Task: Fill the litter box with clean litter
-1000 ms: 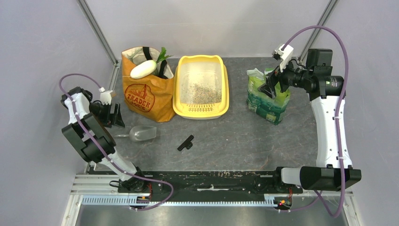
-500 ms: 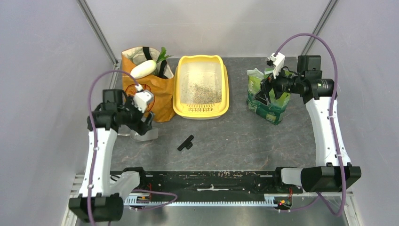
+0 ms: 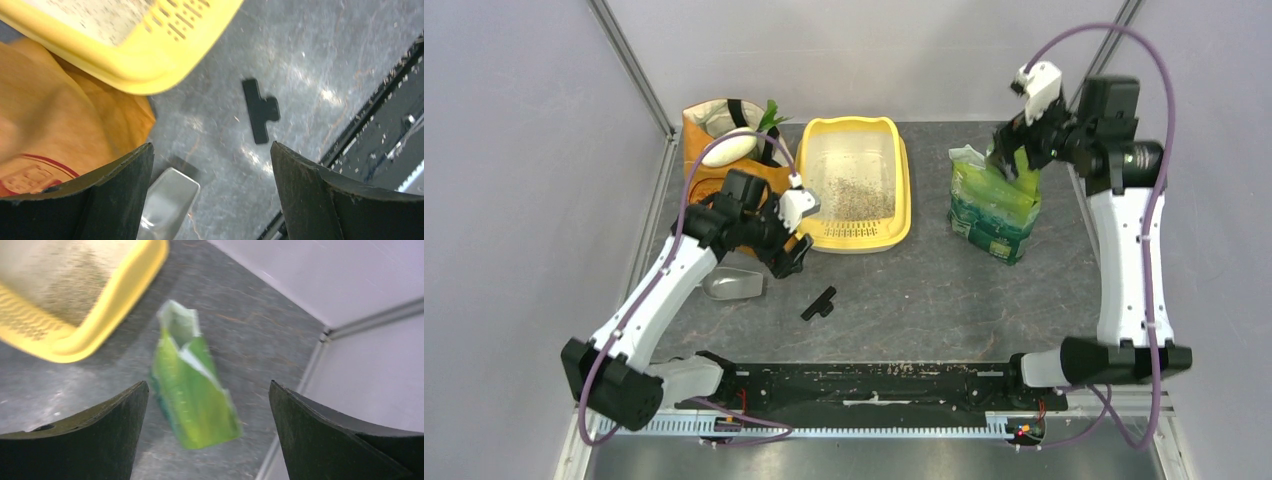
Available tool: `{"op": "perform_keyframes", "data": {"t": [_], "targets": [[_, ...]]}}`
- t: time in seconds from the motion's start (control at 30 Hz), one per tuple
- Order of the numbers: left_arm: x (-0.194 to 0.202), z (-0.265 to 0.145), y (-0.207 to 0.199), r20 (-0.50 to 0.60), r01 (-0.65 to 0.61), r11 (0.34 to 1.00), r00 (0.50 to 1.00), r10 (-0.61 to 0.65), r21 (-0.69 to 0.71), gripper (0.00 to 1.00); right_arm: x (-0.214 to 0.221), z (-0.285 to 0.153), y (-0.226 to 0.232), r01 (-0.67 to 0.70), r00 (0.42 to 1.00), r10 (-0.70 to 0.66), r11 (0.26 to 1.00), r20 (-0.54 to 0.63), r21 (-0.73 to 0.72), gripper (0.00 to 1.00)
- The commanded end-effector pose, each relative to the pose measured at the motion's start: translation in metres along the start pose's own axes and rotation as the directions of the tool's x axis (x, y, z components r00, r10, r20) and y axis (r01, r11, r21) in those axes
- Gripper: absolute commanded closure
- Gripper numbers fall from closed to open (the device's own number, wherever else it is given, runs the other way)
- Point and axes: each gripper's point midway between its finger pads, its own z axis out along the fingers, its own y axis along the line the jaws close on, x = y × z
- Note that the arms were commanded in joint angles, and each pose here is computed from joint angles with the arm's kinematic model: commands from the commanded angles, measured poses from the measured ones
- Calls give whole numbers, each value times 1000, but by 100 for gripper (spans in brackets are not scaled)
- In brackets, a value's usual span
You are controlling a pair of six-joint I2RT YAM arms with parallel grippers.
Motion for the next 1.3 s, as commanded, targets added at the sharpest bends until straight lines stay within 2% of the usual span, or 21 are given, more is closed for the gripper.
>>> {"op": "perform_keyframes", "data": {"t": [0.0, 0.13, 0.3, 0.37, 0.43, 0.5, 0.57, 0.6, 0.63, 0.67, 0.73, 0.83, 0.97, 1.1, 1.27], "targets": [[-52, -7, 14, 135, 2, 999, 991, 3, -35, 7, 34, 7, -46, 25, 983, -3, 993, -185, 113, 3], [-57, -4, 15, 146, 12, 999, 989, -7, -31, 7, 66, 32, -36, 22, 959, -27, 1000, -281, -22, 3], [-54, -3, 11, 146, 26, 1000, 989, -24, -17, 7, 114, 61, -41, 37, 900, -79, 994, -429, -104, 3], [-56, -3, 12, 150, 28, 999, 988, -25, -19, 7, 125, 67, -42, 40, 888, -100, 989, -448, -142, 3], [-58, -3, 13, 152, 30, 999, 988, -27, -19, 7, 126, 68, -35, 23, 891, -106, 982, -441, -189, 9], [-60, -3, 14, 155, 33, 999, 988, -29, -20, 7, 122, 66, -25, -1, 901, -98, 974, -424, -228, 19], [-62, -2, 15, 159, 36, 999, 987, -32, -22, 7, 119, 62, -15, -20, 909, -93, 963, -406, -267, 34], [-63, -1, 15, 164, 39, 999, 986, -36, -20, 7, 119, 60, -8, -27, 913, -97, 955, -397, -295, 49], [-68, 1, 12, 181, 44, 999, 983, -44, 4, 7, 119, 55, 3, -29, 918, -110, 940, -381, -340, 86], [-71, 2, 11, 193, 42, 999, 980, -45, 17, 7, 116, 52, 7, -22, 923, -119, 934, -366, -357, 98], [-80, 3, 3, 231, 17, 998, 973, -32, 67, 7, 107, 43, 15, 12, 938, -145, 922, -314, -388, 100], [-95, 2, -13, 307, -55, 985, 952, 3, 163, 6, 81, 19, 38, 91, 967, -187, 886, -172, -454, 100], [-121, -3, -25, 428, -164, 966, 902, 64, 201, 6, 63, -18, 72, 214, 962, -271, 819, -31, -532, 100], [-152, -2, -38, 522, -259, 947, 844, 125, 191, 6, 70, -40, 93, 260, 950, -311, 780, 7, -569, 100], [-166, 24, -78, 532, -345, 908, 828, 176, 237, 6, 81, -45, 116, 281, 951, -300, 746, 72, -603, 100]]}}
